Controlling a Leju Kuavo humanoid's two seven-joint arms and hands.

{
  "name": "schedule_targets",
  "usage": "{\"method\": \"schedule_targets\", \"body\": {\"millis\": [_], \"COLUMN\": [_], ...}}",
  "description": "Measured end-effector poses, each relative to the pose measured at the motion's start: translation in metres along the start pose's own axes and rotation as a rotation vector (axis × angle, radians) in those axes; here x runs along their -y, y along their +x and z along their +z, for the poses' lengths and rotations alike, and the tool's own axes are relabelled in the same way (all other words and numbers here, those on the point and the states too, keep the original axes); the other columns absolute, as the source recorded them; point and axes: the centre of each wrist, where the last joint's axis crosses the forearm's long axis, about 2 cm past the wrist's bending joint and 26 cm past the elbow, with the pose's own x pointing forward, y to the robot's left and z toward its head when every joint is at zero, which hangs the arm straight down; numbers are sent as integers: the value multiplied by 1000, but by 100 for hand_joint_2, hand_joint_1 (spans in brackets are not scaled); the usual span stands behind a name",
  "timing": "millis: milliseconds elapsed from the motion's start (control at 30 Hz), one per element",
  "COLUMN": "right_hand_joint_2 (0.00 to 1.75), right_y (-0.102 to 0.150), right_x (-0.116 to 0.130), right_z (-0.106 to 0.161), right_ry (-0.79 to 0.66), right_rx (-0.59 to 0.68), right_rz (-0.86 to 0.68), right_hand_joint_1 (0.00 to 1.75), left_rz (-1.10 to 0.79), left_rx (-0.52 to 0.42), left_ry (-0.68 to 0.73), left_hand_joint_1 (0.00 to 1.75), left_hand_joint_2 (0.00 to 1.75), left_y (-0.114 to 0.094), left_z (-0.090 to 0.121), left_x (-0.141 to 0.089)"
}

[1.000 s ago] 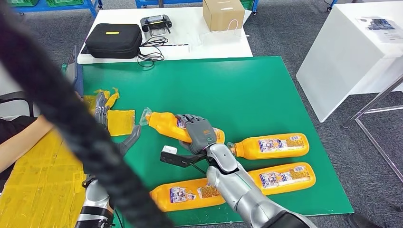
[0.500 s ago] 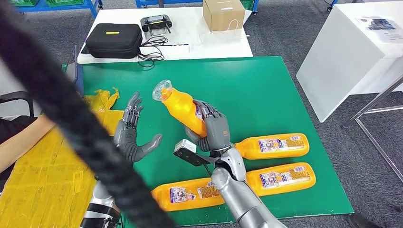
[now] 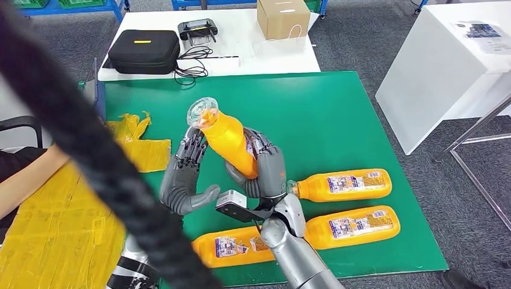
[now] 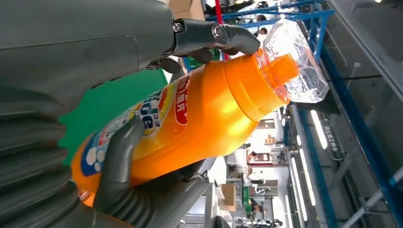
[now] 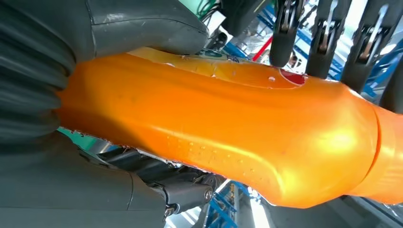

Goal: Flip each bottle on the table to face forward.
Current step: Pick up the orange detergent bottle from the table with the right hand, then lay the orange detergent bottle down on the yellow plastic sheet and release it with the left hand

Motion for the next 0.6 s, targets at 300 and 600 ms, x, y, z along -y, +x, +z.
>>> {"method": "schedule_targets", "body": {"millis": [300,600], "right_hand_joint_2": [175,175], "right_y": [16,21], "right_x": [-24,-39], "right_z": [4,6], "right_ry": [104,178], "right_rx": [113,154], "right_rz": [18,27], "right_hand_joint_1": [173,173], "left_rz": [-5,-3], "left_rx": [3,-22], "left_ry": [-2,44], "left_hand_joint_1": [0,10], "left_hand_joint_2": [175,175], "left_y": [2,-3], "left_z": [-11,-11], "left_x": [-8,-17]}}
